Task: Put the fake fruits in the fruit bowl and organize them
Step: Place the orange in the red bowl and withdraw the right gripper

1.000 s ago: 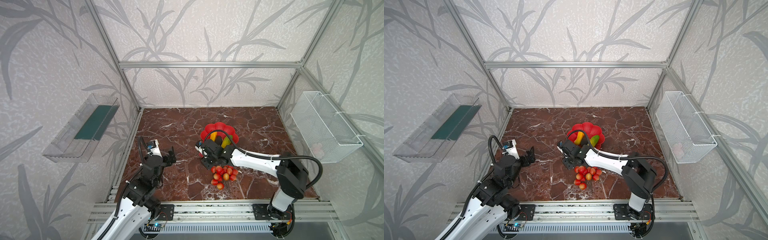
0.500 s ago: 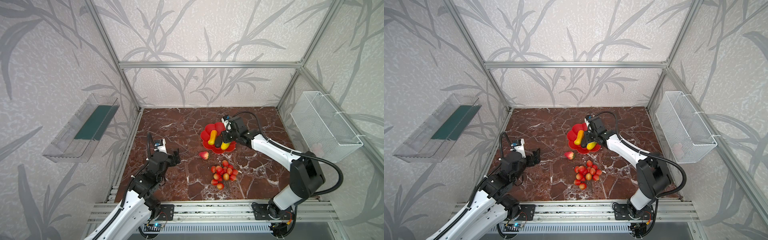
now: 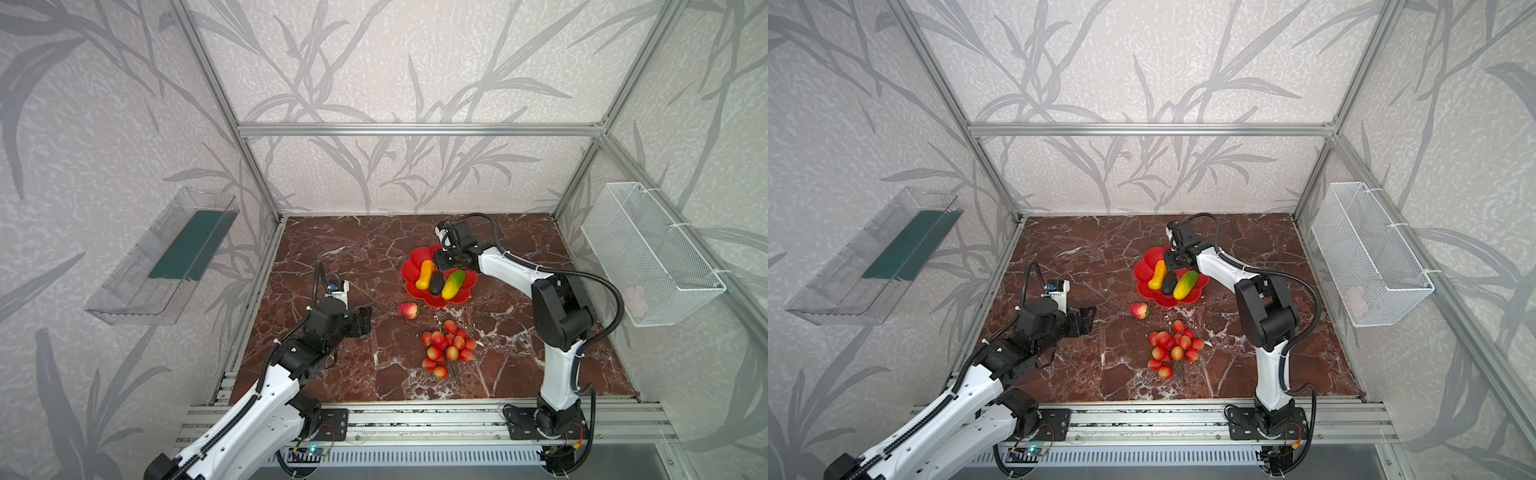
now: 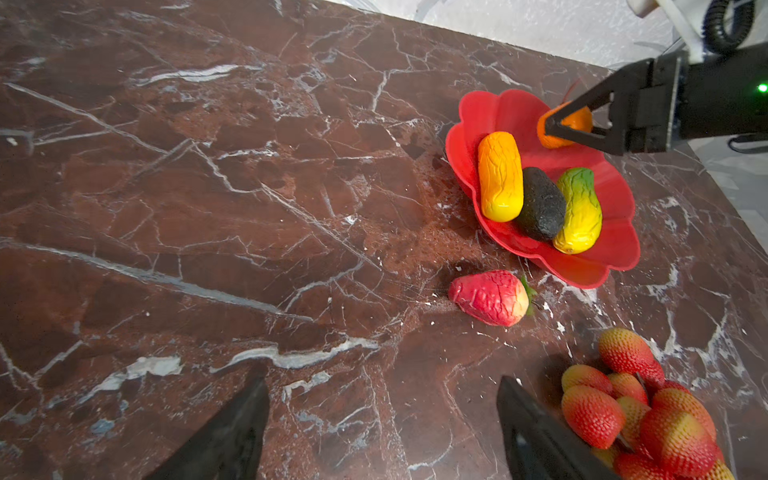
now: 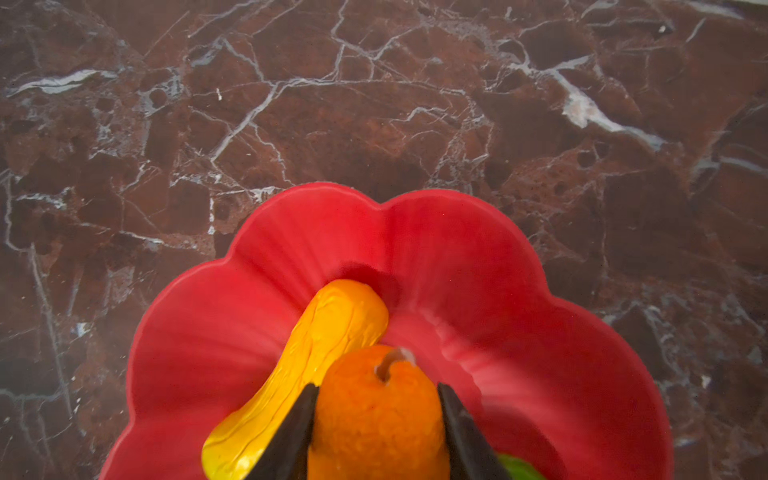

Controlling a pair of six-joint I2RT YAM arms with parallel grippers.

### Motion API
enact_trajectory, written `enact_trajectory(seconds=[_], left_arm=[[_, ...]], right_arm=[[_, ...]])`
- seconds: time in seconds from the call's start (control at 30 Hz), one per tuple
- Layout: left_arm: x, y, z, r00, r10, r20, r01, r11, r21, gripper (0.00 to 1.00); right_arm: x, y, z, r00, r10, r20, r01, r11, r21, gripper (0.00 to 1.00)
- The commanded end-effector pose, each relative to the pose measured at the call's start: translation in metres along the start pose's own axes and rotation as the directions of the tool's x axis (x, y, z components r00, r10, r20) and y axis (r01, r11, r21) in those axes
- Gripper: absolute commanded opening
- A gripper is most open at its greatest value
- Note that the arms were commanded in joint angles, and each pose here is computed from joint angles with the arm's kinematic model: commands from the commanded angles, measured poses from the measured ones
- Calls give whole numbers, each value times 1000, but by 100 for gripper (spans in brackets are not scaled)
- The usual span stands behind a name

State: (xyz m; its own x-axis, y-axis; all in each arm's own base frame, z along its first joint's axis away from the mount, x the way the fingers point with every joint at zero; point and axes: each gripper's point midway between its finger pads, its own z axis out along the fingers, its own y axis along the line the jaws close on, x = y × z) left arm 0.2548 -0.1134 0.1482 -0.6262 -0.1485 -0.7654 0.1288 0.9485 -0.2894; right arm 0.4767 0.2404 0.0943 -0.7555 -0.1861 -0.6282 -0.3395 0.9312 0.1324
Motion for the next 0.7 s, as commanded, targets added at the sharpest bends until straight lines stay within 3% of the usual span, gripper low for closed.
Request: enact_trajectory(seconds=[0.0,0.13,0.3,0.5,0.67], left_arm=[[5,-7,-1,999,16,-36,-14,999,40,85],[7,-14,2,999,13,-47,-10,997,76,84],[13,-23,13,993,30,-113,-18,994,106,80],[14,-39,26,986,77,-147,-53,986,161,78],[15,-60,39,976,153,-156,-116,967,225,78]], right_arm=[[-2,-18,12,1000,23,-12,-23,999,31,36],[2,-22,25,999,27,-39,-25,999,38,43],[-3,-17,14,999,40,-32,-40,999,6,67],[-23,-18,-45,994,64,92,-64,998,-6,80],[-6,-14,-108,975,106,198,-98,994,-48,89]])
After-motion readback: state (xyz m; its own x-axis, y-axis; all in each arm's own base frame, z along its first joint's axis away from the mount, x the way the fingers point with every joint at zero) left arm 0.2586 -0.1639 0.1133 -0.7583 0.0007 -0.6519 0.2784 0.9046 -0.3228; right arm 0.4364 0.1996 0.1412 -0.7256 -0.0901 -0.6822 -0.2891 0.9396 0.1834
